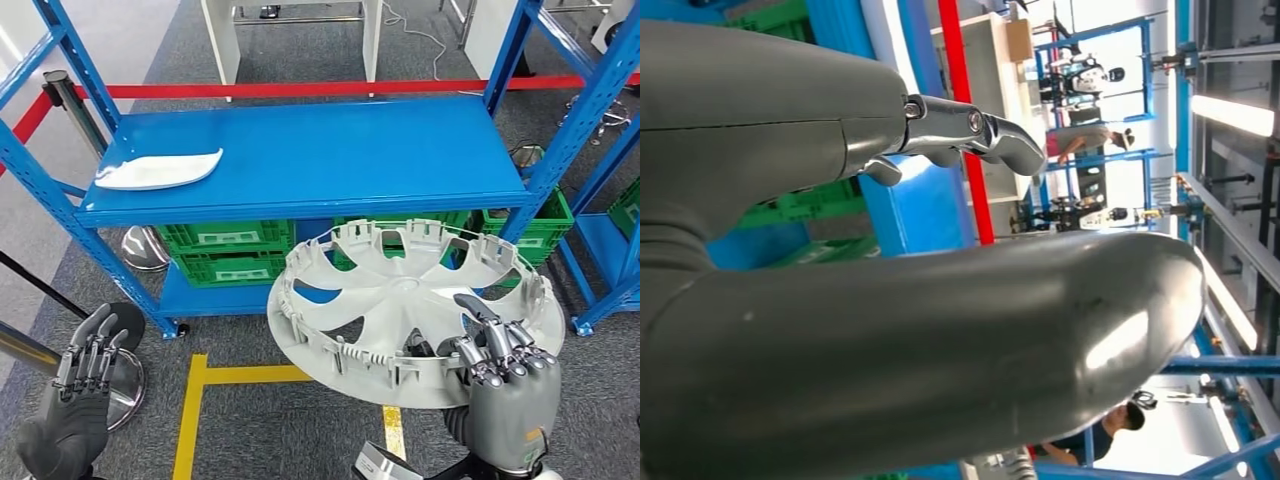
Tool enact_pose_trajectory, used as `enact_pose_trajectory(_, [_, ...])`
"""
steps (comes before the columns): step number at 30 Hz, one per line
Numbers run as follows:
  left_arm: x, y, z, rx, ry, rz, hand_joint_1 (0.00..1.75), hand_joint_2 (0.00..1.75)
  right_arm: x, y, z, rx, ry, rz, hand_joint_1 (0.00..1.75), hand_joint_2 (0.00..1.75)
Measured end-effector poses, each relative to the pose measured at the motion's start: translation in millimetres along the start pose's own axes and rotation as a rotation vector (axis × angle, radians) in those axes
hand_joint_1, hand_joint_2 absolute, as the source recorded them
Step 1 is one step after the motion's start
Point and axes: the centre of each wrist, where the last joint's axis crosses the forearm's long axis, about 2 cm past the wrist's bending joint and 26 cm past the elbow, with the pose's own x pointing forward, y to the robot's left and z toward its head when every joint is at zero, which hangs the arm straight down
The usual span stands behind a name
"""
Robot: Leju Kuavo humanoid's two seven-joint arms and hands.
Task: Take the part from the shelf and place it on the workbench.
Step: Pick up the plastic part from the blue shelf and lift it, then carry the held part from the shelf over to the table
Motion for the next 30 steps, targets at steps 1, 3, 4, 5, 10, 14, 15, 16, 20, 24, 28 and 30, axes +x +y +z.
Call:
enact_pose_trajectory(1, [0.0,0.3,0.0,-0.001,0.000,-0.001,0.00,0.00,0.0,0.0,0.1,0.000,0.000,0.000,1.75,1.75])
enact_pose_trajectory(3, [0.1,0.7,0.1,-0.004,0.001,-0.002,0.00,0.00,0.0,0.0,0.1,0.000,0.000,0.000,1.75,1.75])
enact_pose_trajectory(4, [0.1,0.8,0.1,-0.004,0.001,-0.003,0.00,0.00,0.0,0.0,0.2,0.001,0.000,0.000,1.75,1.75])
enact_pose_trajectory(5, [0.1,0.8,-0.1,-0.005,0.000,-0.003,0.00,0.00,0.1,0.0,0.2,0.001,0.000,0.000,1.75,1.75])
enact_pose_trajectory(10, [0.1,0.5,-0.4,-0.001,-0.003,-0.004,0.00,0.00,0.0,0.0,0.0,0.000,-0.001,0.001,1.75,1.75])
enact_pose_trajectory(14, [0.0,0.2,-1.2,0.000,-0.006,-0.002,0.00,0.00,0.1,-0.1,0.3,0.001,-0.002,0.001,1.75,1.75])
enact_pose_trajectory(15, [0.0,0.2,-1.2,0.000,-0.006,-0.002,0.00,0.00,0.1,-0.1,0.3,0.001,-0.002,0.001,1.75,1.75])
enact_pose_trajectory(16, [0.0,0.2,-1.2,0.000,-0.006,-0.002,0.00,0.00,0.1,-0.1,0.3,0.001,-0.001,0.000,1.75,1.75])
enact_pose_trajectory(20, [0.0,0.3,-1.2,-0.003,-0.006,-0.003,0.00,0.00,0.0,0.0,0.2,0.001,0.000,-0.001,1.75,1.75])
enact_pose_trajectory(24, [0.0,0.1,-1.3,-0.005,-0.006,-0.002,0.00,0.00,0.0,0.0,0.1,0.000,0.000,-0.001,1.75,1.75])
enact_pose_trajectory(28, [0.1,0.2,-0.8,-0.004,-0.005,-0.002,0.00,0.00,-0.3,0.0,-0.2,-0.001,0.000,-0.001,1.75,1.75])
enact_pose_trajectory(30, [0.1,0.4,-0.8,-0.003,-0.005,-0.003,0.00,0.00,-0.4,0.1,-0.3,-0.001,0.002,-0.001,1.75,1.75])
